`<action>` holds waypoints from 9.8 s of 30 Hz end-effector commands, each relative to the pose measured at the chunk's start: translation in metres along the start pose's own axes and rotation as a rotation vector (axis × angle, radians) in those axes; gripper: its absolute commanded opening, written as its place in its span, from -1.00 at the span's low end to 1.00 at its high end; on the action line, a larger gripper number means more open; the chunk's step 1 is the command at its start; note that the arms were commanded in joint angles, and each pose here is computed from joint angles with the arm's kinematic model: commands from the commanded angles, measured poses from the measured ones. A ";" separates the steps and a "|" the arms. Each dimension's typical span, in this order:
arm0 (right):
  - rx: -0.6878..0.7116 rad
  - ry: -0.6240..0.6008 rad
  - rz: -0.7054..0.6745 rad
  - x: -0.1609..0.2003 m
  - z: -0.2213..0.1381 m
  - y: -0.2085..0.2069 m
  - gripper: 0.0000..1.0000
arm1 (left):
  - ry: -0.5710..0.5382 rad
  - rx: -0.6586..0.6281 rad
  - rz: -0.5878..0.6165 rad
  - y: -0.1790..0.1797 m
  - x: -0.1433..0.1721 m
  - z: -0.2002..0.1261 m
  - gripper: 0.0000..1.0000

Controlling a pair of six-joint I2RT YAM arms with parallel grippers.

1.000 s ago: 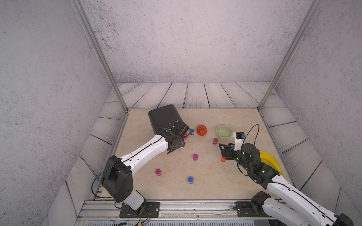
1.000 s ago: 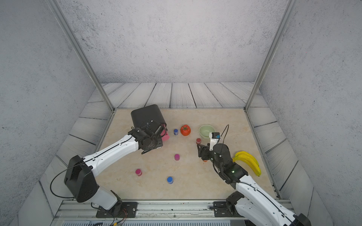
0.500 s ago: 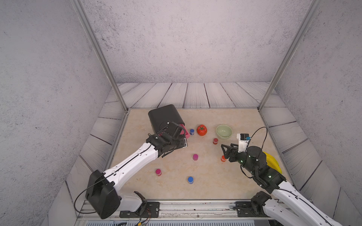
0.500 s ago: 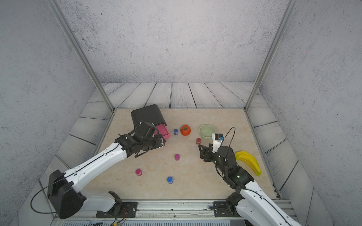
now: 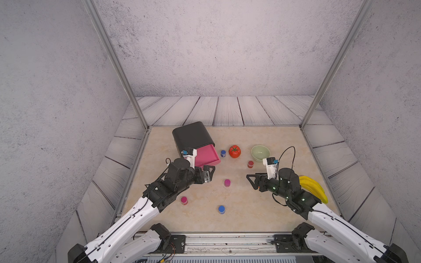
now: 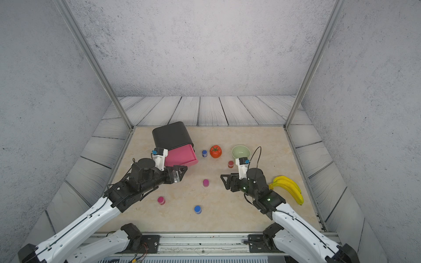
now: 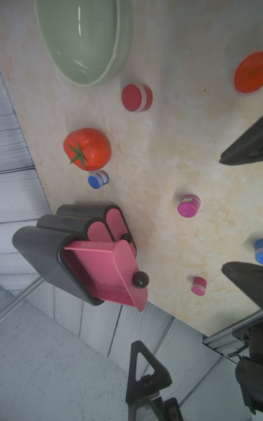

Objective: Put the paint cans in the drawer according to color
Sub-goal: Pick up the paint can at the center of the board, then place the paint can in the drawer, then pick up the paint can at the center of the board, then place the paint can in the drawer, then close the drawer in the storage box.

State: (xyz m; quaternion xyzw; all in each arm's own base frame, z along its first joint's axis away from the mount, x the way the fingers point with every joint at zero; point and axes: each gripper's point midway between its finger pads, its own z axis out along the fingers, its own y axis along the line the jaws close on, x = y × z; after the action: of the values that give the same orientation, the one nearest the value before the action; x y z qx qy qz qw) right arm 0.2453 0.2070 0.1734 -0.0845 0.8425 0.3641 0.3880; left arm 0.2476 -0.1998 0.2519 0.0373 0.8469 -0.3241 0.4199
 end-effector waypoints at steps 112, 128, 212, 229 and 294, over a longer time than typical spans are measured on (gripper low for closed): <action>-0.001 0.232 -0.191 -0.086 0.144 0.113 -0.33 | -0.369 -0.032 -0.164 0.039 -0.061 -0.056 0.97; 0.233 0.384 -0.328 -0.066 0.201 0.084 0.07 | -0.353 -0.051 -0.031 0.030 -0.060 -0.087 0.97; 0.356 -0.243 -0.014 0.008 -0.064 -0.050 0.14 | 0.524 -0.305 0.379 -0.004 0.032 0.030 -0.37; 0.331 -0.173 -0.056 0.006 -0.053 -0.041 0.14 | 0.565 -0.506 0.256 0.098 -0.017 0.086 0.00; -0.358 0.214 0.366 -0.017 0.198 0.130 -0.35 | -0.293 -0.387 0.037 0.088 -0.032 -0.104 0.97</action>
State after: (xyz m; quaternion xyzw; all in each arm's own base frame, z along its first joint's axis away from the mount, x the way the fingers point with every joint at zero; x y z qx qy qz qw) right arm 0.3045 0.4272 0.1563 -0.0522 0.8036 0.5621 0.1885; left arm 0.2302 -0.0697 0.2653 -0.0763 0.8276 -0.1585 0.5331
